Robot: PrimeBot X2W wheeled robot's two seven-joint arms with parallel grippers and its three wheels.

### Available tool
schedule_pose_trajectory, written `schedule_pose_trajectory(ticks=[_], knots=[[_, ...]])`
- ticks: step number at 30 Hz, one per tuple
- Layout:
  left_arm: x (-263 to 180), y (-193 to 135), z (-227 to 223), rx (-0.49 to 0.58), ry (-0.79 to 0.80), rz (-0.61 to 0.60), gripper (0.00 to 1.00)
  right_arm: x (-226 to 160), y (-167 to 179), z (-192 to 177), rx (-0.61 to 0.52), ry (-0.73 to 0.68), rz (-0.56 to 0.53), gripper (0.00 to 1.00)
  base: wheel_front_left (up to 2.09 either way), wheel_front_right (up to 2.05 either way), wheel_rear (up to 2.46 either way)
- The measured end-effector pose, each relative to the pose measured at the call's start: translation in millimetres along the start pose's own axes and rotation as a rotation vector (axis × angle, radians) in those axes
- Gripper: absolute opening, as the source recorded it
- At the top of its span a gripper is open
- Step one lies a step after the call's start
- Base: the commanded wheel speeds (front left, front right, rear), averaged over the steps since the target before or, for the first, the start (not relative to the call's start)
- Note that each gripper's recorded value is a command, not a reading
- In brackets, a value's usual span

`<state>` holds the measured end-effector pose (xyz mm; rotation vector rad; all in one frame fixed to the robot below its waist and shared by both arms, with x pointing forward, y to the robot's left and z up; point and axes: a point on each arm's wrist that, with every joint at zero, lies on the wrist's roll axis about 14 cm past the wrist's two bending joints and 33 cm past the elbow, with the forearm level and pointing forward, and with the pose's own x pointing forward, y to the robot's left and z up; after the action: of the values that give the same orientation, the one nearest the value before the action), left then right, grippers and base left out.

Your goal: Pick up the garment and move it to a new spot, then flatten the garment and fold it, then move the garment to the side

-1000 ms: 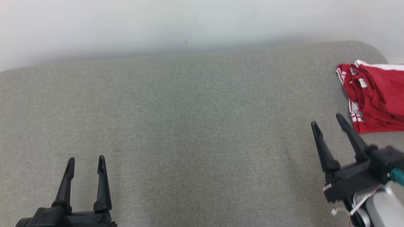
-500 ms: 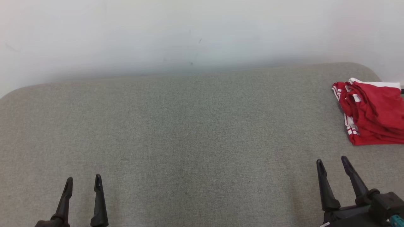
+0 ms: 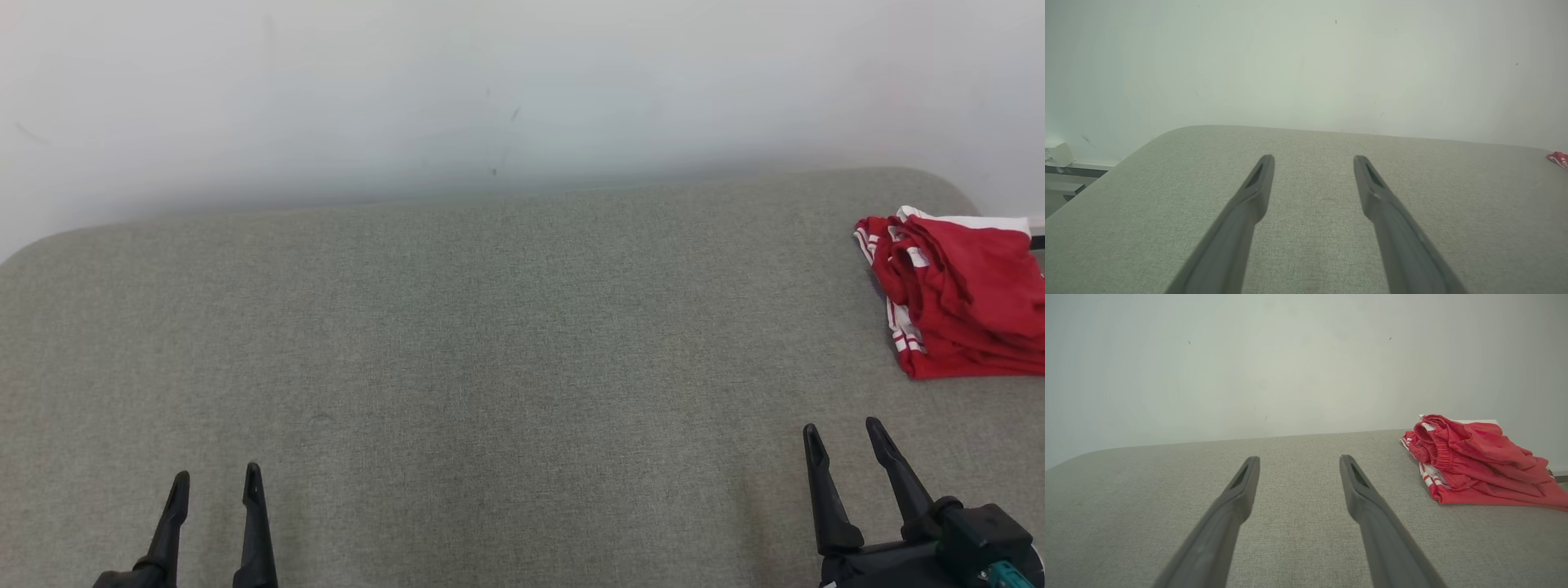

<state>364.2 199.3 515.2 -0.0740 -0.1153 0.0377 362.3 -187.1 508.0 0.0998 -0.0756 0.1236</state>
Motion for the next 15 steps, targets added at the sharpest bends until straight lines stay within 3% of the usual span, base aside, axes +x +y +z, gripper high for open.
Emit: schedule_pose_trajectory(ticks=[9, 10, 15], knots=[[-1, 0, -2, 0.001, 0.005, -0.002, 1.0, -1, 3, -2, 0.004, 0.005, 0.006, 1.0, 0.0, 0.0, 0.0], [-1, -1, -2, 0.001, 0.008, -0.003, 0.0, -1, 3, -3, 0.006, 0.01, 0.005, 0.0, 0.0, 0.0, 0.0], [-10, 0, -23, -0.007, 0.076, 0.006, 0.0, -11, 4, -26, 0.024, 0.082, -0.006, 0.0, 0.0, 0.0, 0.0]])
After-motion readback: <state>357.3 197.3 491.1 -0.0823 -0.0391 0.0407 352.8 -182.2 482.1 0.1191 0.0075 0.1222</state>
